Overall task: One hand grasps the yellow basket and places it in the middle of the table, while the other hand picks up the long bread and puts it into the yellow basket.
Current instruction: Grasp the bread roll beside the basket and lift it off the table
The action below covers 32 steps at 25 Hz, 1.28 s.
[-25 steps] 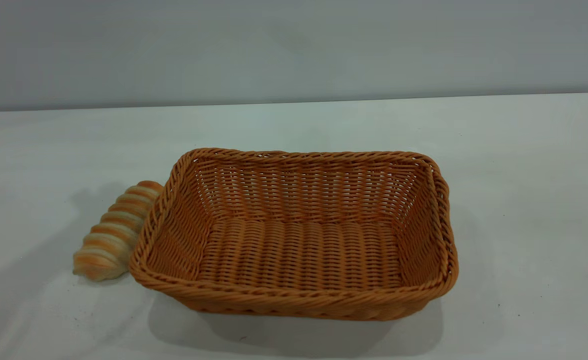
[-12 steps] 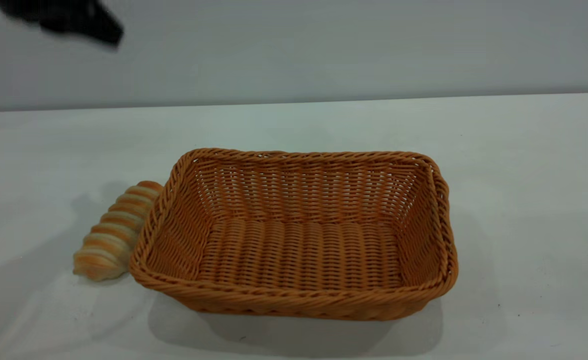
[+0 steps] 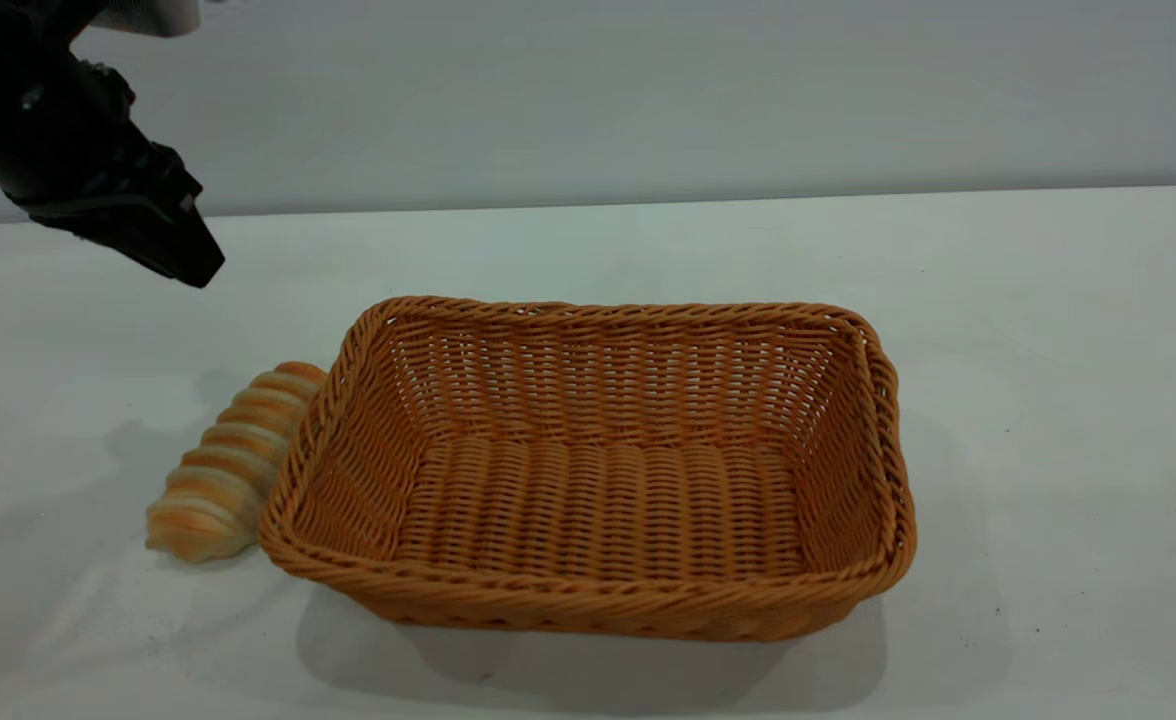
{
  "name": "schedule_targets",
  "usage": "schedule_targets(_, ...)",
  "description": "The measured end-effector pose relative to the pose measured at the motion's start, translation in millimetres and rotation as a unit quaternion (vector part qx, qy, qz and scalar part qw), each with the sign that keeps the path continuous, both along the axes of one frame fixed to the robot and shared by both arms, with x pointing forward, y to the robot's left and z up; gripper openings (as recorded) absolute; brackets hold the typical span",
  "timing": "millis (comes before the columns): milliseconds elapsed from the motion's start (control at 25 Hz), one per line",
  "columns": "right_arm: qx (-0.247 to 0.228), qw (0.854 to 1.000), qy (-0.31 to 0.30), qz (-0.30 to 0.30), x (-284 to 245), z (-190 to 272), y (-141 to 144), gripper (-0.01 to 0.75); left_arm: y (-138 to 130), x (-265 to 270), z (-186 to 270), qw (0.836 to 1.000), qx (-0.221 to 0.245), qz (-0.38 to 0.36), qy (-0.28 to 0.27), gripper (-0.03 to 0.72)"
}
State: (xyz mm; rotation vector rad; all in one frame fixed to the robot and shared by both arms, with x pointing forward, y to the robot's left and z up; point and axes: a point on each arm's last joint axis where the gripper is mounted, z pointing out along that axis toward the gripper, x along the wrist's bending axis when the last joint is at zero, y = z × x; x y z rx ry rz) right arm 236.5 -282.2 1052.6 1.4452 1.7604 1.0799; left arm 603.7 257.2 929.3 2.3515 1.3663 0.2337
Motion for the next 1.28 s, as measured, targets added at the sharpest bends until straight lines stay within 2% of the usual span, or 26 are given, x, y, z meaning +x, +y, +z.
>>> schedule_targets(160, 0.011, 1.000, -0.016, 0.003, -6.5, -1.8, 1.1, 0.426, 0.2, 1.4, -16.4, 1.000, 0.002, 0.001, 0.020, 0.237)
schedule_targets(520, 0.014, 1.000, 0.016, 0.006, -10.1, -6.9, 1.9, 0.426, 1.8, 3.9, -59.9, 0.998, 0.015, 0.003, 0.062, 0.239)
schedule_targets(880, 0.017, 1.000, 0.024, 0.005, -11.0, -8.1, 2.0, 0.426, 2.6, 4.7, -72.1, 0.997, 0.021, 0.002, 0.072, 0.346)
schedule_targets(1280, 0.017, 1.000, 0.026, 0.005, -11.6, -8.6, 2.0, 0.426, 6.1, 4.7, -88.6, 0.996, 0.034, 0.003, 0.087, 0.356)
